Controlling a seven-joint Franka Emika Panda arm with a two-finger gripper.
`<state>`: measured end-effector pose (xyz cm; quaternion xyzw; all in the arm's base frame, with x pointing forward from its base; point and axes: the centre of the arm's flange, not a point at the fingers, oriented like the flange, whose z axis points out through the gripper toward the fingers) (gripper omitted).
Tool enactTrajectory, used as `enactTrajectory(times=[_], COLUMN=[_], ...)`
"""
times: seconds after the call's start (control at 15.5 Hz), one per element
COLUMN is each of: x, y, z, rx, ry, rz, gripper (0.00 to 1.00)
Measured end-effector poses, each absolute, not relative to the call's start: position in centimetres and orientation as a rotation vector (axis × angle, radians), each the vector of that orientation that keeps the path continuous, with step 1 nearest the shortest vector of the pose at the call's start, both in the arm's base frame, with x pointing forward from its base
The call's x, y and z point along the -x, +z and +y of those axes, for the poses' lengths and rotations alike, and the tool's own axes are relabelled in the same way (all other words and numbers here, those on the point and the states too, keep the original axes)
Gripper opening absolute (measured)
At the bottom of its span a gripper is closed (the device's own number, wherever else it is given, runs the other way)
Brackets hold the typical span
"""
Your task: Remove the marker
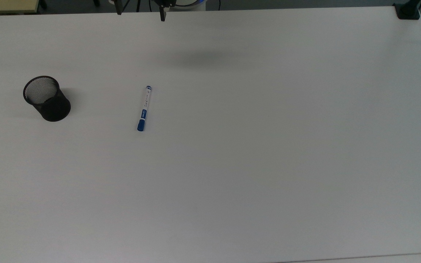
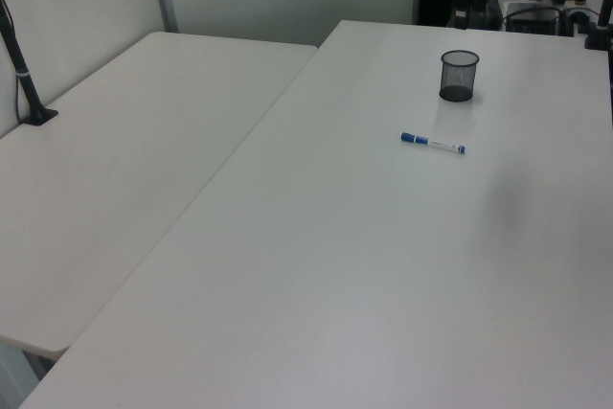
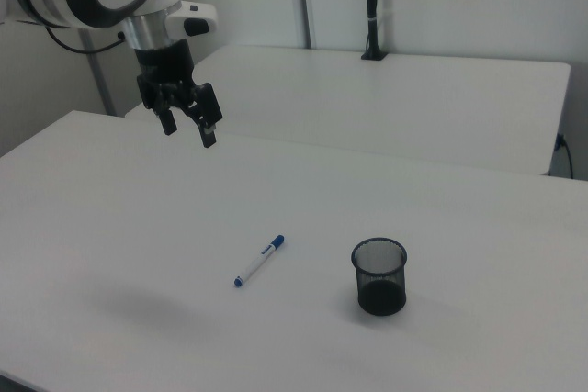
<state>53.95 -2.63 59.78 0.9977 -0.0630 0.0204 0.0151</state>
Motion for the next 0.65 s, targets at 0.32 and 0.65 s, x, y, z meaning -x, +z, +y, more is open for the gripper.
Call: enactTrajectory(times=[0.32,0.65], x=[-54.2,-54.2], y=[60.3,61.2], z=[-3.5,-4.8], rx=[-3.106,-3.102], ry=[0.103,0.137], rz=[-0.119,-0.122], gripper=[1.00,1.00])
